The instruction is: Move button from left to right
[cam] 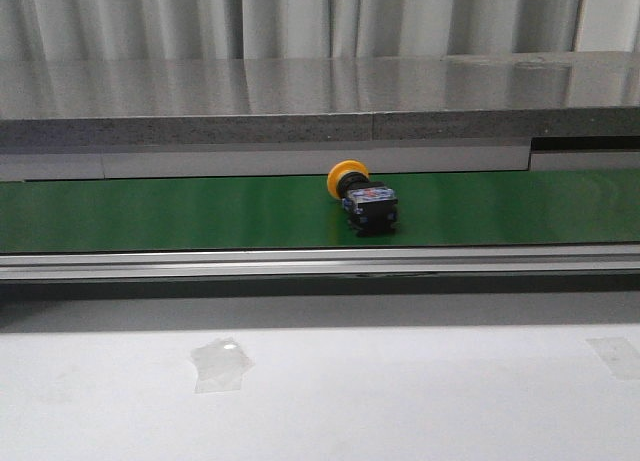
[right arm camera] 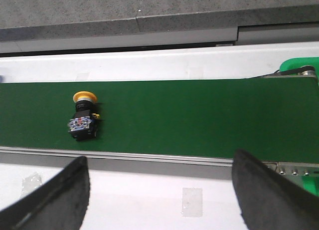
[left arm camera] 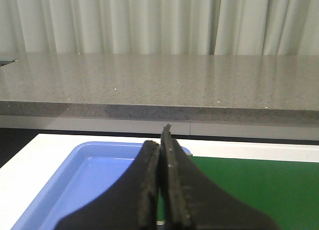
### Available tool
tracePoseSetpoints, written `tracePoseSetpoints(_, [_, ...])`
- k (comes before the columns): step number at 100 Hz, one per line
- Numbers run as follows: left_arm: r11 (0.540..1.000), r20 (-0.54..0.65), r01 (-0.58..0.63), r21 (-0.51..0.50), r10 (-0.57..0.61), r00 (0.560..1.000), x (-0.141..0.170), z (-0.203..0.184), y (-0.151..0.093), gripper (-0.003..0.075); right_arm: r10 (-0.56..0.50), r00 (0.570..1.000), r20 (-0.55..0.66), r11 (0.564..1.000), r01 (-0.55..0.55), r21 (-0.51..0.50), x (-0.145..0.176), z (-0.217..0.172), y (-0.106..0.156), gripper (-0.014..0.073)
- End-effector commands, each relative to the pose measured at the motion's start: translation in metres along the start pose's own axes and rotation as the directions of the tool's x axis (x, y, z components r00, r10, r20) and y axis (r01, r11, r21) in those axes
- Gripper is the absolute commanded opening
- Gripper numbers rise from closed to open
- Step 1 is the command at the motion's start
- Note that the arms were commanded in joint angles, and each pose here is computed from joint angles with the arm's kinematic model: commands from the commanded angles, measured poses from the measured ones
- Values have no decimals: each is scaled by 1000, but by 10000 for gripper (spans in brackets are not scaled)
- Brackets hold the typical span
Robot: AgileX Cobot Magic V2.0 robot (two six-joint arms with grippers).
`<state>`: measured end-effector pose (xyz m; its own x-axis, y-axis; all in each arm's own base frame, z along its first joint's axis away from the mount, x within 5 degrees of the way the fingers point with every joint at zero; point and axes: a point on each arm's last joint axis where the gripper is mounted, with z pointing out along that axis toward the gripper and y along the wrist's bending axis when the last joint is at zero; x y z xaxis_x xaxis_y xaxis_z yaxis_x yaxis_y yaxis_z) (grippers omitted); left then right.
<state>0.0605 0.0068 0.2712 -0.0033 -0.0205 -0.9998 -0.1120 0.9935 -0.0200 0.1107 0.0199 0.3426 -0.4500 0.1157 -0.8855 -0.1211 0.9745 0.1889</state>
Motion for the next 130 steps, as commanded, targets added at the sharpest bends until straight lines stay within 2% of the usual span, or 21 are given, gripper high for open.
tracePoseSetpoints(1, [1000,104,10,10,-11,995,-19,0,-1,-20,17,999,48,1000,-17,-11,-17,3,2,638])
tracePoseSetpoints(14, [1000,104,10,10,-11,995,-19,0,-1,-20,7,998,-61,1000,-7,-2,-26,26,2,613])
tracePoseSetpoints(30, [1000,104,10,10,-11,995,-19,0,-1,-20,-43,990,-132,999,43,-7,-46,59,1,613])
tracePoseSetpoints(58, [1000,104,10,10,-11,995,-19,0,-1,-20,-121,949,-290,992,105,-72,-62,129,13,613])
tracePoseSetpoints(91, [1000,104,10,10,-11,995,-19,0,-1,-20,-165,895,-414,985,132,-108,-57,196,20,613])
tracePoseSetpoints(112, [1000,104,10,10,-11,995,-19,0,-1,-20,-177,881,-438,983,140,-116,-53,213,21,613])
tracePoseSetpoints(130, [1000,104,10,10,-11,995,-19,0,-1,-20,-202,851,-485,979,172,-106,-42,228,16,613])
